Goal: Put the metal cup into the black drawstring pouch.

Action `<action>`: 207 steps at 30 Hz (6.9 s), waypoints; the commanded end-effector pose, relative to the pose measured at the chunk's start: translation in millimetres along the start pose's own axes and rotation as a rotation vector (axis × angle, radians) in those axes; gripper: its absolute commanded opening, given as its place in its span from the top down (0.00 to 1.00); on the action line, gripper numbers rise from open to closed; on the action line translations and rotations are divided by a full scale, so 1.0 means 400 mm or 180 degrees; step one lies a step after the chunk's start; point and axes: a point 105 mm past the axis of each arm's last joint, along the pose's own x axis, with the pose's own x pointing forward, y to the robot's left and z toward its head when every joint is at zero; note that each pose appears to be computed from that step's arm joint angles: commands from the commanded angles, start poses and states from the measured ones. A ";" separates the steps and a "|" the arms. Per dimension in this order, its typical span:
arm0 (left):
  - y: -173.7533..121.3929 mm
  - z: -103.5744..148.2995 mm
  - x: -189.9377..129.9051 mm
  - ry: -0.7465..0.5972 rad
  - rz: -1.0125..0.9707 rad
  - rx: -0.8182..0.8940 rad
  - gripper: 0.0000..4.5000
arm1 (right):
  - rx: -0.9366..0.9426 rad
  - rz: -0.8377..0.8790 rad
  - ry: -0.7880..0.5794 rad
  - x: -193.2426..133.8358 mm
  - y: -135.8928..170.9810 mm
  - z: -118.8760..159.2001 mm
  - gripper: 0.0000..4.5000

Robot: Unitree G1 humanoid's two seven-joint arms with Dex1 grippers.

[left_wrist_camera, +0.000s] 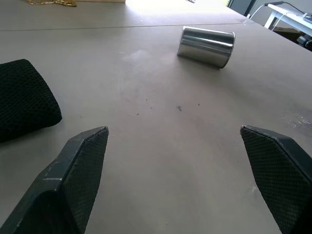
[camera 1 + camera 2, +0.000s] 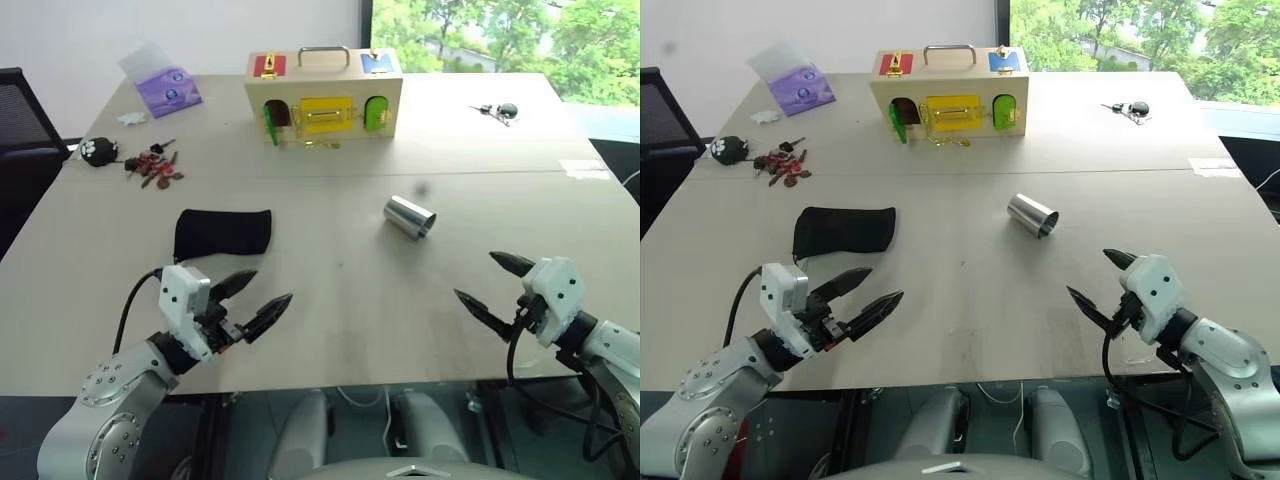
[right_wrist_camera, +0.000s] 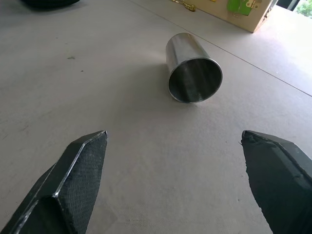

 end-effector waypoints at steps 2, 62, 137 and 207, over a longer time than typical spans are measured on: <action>0.026 0.033 -0.002 -0.0237 0.0192 -0.0008 0.00 | -0.0147 0.0205 -0.0341 -0.003 0.017 0.059 0.00; 0.144 0.046 0.137 0.0598 0.0762 0.3908 0.80 | -0.0445 0.0595 -0.1043 0.037 0.087 0.210 0.00; 0.165 0.122 0.227 0.1227 0.1903 0.3570 0.23 | -0.0558 0.0900 -0.1094 0.072 0.099 0.215 0.00; 0.095 0.149 0.191 0.0345 0.0146 -0.1728 1.00 | 0.0225 0.0959 -0.0829 0.229 0.096 0.207 0.98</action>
